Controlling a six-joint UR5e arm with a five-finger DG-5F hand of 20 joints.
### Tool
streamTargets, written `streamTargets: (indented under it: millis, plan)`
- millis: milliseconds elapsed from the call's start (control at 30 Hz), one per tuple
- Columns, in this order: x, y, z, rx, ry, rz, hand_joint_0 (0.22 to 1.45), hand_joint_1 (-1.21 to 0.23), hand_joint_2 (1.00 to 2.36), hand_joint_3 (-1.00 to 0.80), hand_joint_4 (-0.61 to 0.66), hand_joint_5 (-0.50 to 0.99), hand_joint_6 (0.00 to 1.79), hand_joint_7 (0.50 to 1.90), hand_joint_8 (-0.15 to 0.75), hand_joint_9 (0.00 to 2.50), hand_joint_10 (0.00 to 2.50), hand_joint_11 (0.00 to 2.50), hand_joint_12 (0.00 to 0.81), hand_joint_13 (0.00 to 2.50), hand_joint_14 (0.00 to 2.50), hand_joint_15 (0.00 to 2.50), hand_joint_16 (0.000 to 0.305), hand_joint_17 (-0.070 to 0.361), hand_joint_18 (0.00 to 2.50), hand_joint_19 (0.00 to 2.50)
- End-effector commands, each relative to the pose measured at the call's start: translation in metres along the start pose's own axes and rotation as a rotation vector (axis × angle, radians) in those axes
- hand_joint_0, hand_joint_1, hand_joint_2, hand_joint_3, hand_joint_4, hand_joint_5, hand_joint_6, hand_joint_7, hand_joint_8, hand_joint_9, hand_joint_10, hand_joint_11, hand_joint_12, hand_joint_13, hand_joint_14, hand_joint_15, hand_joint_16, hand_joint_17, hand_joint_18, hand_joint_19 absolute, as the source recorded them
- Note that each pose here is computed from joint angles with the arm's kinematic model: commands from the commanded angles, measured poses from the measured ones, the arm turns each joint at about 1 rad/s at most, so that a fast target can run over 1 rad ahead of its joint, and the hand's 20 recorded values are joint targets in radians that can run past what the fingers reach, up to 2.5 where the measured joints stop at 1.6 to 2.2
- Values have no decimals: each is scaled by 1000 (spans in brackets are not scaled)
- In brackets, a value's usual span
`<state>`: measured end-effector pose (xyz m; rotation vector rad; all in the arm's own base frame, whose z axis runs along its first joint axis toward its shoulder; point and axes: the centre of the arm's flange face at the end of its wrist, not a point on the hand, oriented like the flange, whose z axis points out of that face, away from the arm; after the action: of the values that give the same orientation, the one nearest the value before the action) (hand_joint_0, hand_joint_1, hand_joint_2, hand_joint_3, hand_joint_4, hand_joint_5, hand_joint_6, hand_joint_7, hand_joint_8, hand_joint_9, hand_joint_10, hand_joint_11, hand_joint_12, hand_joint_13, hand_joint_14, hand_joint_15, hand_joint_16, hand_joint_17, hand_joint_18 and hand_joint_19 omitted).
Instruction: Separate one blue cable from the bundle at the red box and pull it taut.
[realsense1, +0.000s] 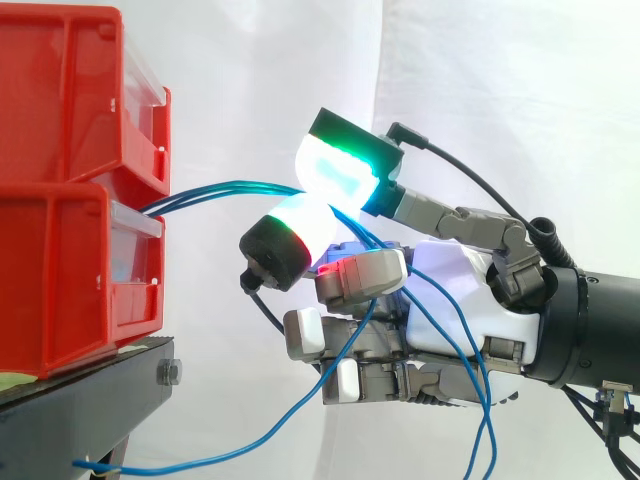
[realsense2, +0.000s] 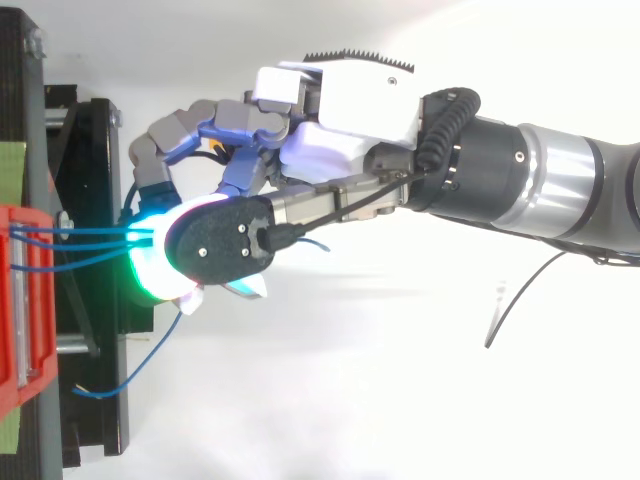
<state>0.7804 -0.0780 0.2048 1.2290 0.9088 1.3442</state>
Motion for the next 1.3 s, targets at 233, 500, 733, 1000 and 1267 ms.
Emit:
streamTargets:
  millis: [233, 500, 733, 1000, 1267]
  plan:
    - [0, 0, 0, 0, 2, -2, 854, -866, 1000, -500, 4, -210, 878, 1248, 290, 1239, 27, 1490, 392, 975, 27, 713, 51, 114, 808, 841]
    - [0, 0, 0, -1, 3, -3, 716, -870, 1000, -500, 47, -178, 889, 1299, 307, 1353, 26, 1590, 395, 1025, 30, 714, 50, 112, 893, 795]
    - [0, -1, 0, -1, 4, -3, 579, -731, 1000, -500, 71, -156, 877, 1274, 313, 1410, 26, 1611, 408, 1060, 28, 734, 51, 115, 925, 828]
    - [1, 0, 0, -4, 5, -4, 493, -650, 1000, -500, 89, -152, 863, 1248, 334, 1431, 25, 1584, 431, 1083, 26, 711, 57, 128, 987, 822]
    - [1, 0, 1, -8, 5, -3, 491, -524, 1000, -500, 90, -154, 842, 1204, 328, 1412, 25, 1558, 439, 1078, 26, 714, 58, 130, 991, 830]
